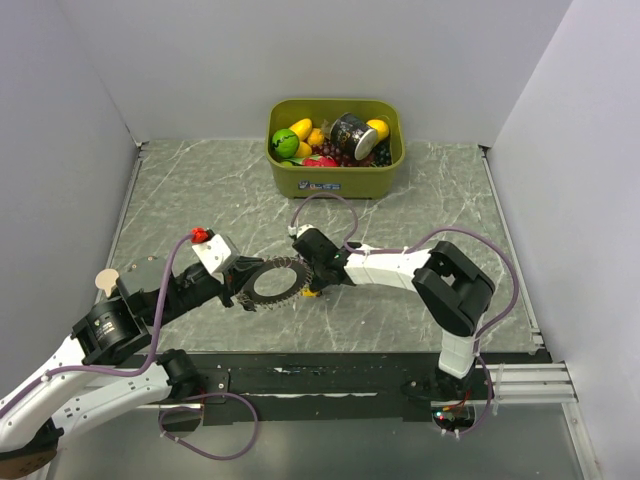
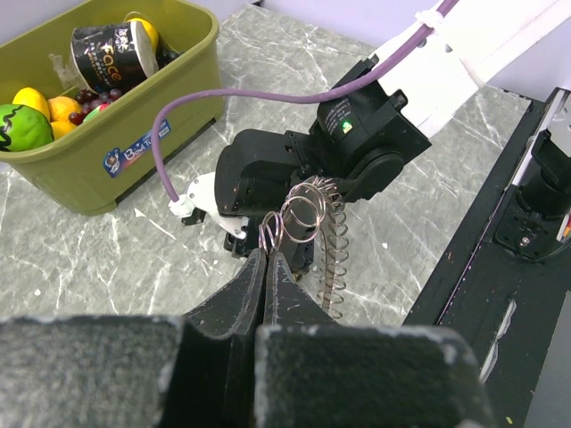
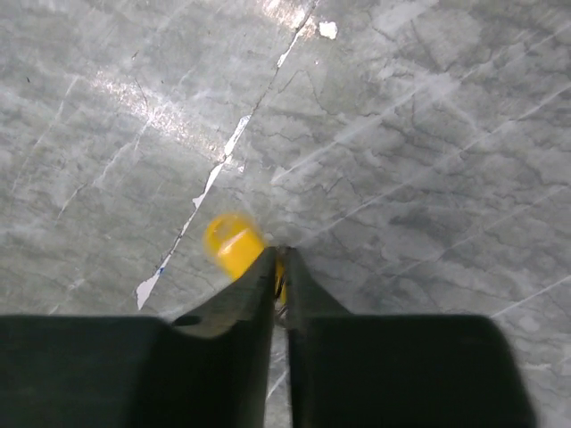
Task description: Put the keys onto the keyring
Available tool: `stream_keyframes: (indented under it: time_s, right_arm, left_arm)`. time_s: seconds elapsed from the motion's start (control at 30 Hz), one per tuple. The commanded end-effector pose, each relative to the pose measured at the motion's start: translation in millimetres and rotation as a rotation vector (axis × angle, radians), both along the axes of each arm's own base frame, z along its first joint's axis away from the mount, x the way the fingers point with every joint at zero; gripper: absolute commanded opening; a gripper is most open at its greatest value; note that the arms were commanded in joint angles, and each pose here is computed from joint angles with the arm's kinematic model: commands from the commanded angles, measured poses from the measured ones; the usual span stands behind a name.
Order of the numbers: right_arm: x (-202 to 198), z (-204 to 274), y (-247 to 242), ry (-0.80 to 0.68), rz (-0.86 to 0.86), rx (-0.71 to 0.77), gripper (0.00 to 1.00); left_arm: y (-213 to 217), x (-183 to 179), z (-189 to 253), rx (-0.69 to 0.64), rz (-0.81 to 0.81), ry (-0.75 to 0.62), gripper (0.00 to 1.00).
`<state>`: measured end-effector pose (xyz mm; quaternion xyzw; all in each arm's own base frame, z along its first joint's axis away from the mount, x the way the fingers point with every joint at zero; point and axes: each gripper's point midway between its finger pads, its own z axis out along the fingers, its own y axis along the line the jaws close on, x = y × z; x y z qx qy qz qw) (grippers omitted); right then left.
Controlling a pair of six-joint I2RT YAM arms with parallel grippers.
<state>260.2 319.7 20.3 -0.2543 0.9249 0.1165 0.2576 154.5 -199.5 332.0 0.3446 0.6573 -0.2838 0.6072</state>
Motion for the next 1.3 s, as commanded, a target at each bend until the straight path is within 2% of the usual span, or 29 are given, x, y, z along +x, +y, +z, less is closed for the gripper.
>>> stream_keyframes:
  time_s: [0.0,0.1,0.4,0.43,0.47,0.53,0.57,0.6,0.97,1.27]
  right_arm:
    - [0,15,-8,-0.025,-0.023,0.002,0.05]
    - [-1,21,-10,-0.036,-0.015,0.005,0.0]
    - [-5,31,-12,-0.05,0.004,0.035,0.0]
    - [-5,31,-13,-0.048,0.003,0.031,0.06]
    - [-6,29,-13,-0.047,0.003,0.026,0.22]
    - [-6,28,-13,-0.045,0.001,0.026,0.29]
    - [-6,27,-14,-0.043,0.0,0.022,0.37]
    - [-6,26,-15,-0.04,-0.003,0.018,0.39]
    - [-8,23,-11,-0.027,0.011,0.031,0.48]
    - [-6,1,-6,0.026,-0.003,-0.015,0.48]
  left_arm:
    - [1,0,28,-0.086,0.003,-0.052,0.01]
    - [1,0,28,-0.085,0.003,-0.053,0.01]
    - [0,0,25,-0.08,0.002,-0.051,0.01]
    - [0,0,25,-0.083,0.002,-0.051,0.01]
    - [0,0,25,-0.083,0.003,-0.051,0.01]
    - [0,0,25,-0.083,0.002,-0.053,0.01]
    - [0,0,25,-0.084,0.003,-0.052,0.01]
    - [0,0,25,-0.083,0.003,-0.054,0.01]
    - [0,0,23,-0.082,0.003,-0.05,0.01]
    - [1,-1,23,-0.082,0.002,-0.05,0.01]
